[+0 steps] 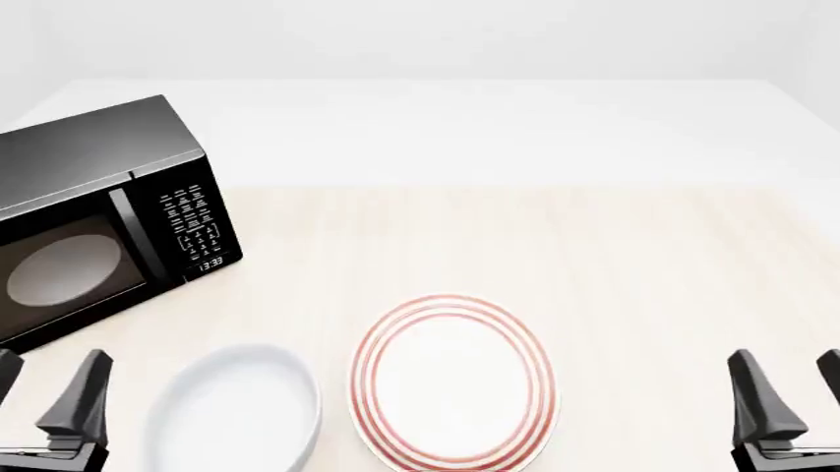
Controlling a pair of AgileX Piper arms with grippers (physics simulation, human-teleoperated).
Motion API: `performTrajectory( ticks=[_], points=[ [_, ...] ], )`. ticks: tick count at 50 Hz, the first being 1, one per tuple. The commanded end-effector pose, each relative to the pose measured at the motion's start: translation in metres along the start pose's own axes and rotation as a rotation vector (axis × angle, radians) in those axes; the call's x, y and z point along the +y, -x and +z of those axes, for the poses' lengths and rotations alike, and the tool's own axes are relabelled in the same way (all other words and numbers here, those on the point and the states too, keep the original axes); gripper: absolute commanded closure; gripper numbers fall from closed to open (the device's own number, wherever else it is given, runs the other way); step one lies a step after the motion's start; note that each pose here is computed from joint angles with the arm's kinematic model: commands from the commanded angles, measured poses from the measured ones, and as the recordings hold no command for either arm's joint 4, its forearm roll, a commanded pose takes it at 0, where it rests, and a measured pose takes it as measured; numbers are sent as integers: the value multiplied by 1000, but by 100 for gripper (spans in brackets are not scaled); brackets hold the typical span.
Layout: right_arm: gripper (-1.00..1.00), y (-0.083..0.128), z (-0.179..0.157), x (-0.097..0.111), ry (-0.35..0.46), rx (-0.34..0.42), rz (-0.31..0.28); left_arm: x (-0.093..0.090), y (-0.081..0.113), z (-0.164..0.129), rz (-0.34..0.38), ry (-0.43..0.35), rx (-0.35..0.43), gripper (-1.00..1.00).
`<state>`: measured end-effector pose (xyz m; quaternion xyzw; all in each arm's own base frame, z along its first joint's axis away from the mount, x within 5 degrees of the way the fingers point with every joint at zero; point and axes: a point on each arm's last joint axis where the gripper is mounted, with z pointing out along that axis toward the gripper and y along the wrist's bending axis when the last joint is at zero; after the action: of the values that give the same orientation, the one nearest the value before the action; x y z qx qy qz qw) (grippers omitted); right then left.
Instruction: Open the microwave.
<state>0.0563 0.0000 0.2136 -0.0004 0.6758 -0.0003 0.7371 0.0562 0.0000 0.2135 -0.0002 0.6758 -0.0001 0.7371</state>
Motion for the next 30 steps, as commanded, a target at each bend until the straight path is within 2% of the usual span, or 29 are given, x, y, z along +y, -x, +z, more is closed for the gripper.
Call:
performTrajectory(
  ticks=[1, 12, 15, 17, 18, 20, 23, 25, 30],
  points=[
    [-100, 1, 0, 0, 0, 1, -2, 0, 1, 0, -2, 1, 0, -100],
    [-100, 1, 1, 0, 1, 1, -3, 1, 4, 0, -2, 10, -14, -100],
    [-100, 1, 1, 0, 1, 1, -3, 0, 3, 0, -58, -5, -3, -100],
    [-100, 1, 1, 0, 1, 1, -3, 1, 4, 0, -22, 15, -10, -100],
    [-100, 1, 1, 0, 1, 1, -3, 2, 4, 0, -54, 28, -12, -100],
    [-100, 1, 1, 0, 0, 1, -3, 2, 4, 2, -48, 31, -6, -100],
    [-100, 1, 1, 0, 1, 1, -3, 4, 10, 7, 37, 68, 10, -100],
    [-100, 1, 1, 0, 1, 1, -3, 5, 13, 8, 10, 73, 11, -100],
    [-100, 1, 1, 0, 1, 1, -3, 7, 21, 13, 35, 97, 14, -100]
  ],
)
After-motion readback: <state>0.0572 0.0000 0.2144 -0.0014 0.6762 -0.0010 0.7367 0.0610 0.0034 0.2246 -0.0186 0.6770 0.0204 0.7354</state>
